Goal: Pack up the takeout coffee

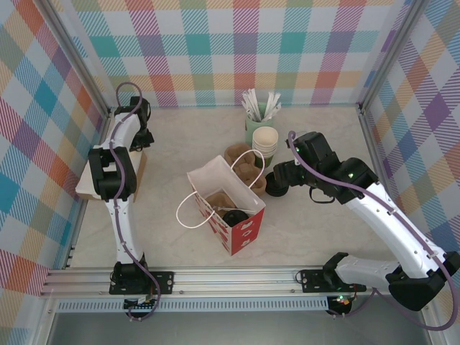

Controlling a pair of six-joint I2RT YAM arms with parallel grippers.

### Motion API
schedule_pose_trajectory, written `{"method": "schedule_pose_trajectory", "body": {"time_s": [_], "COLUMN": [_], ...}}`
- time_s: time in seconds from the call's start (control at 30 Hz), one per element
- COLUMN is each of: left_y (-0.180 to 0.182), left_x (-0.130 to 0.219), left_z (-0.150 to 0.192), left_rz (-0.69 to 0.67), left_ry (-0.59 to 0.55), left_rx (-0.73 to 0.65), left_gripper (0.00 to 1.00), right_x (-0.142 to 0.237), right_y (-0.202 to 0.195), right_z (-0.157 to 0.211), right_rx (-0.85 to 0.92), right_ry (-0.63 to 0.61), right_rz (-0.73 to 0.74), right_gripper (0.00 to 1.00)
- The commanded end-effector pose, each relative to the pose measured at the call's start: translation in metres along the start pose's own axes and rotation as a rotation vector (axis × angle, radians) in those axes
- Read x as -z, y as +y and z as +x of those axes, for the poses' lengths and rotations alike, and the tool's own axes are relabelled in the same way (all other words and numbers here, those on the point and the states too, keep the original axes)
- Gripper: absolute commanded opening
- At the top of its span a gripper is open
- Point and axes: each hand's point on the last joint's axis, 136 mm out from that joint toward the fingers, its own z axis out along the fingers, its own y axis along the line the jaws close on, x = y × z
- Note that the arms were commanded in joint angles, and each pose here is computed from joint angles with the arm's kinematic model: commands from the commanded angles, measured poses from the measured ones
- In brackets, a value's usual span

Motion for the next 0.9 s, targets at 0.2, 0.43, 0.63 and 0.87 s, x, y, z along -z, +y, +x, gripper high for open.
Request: {"method": "schedule_pose_trajectory", "body": {"time_s": [0.2,0.43,0.63,0.87], "left_y": [0.005,0.005,0.006,0.014], "left_x": [0.037,0.046,0.058,0.091], "left_z": [-0.01,-0.013,-0.015,-0.018], "left_rz": [0.039,0.057,0.075,0.11], "left_ry": [-0.047,-0.06,-0.077,-0.135], "left_rx": [0.012,0.018,0.014,-0.007], "left_gripper": [0.22,0.13,0.0,0.0], "right_x": [-0.005,-0.005,-0.004,0.005], "right_y": [0.002,0.002,0.002,0.002], "right_z": [-0.001,-0.001,-0.002,-0.007], "right_rx": [-0.002,-0.003,-0.004,-0.014], "right_ry": [-0.002,-0.002,-0.005,-0.04], "right_rz": [-0.009,-0.01,-0.011,-0.035], "right_gripper": [0.78,0.78,0.78,0.78]}}
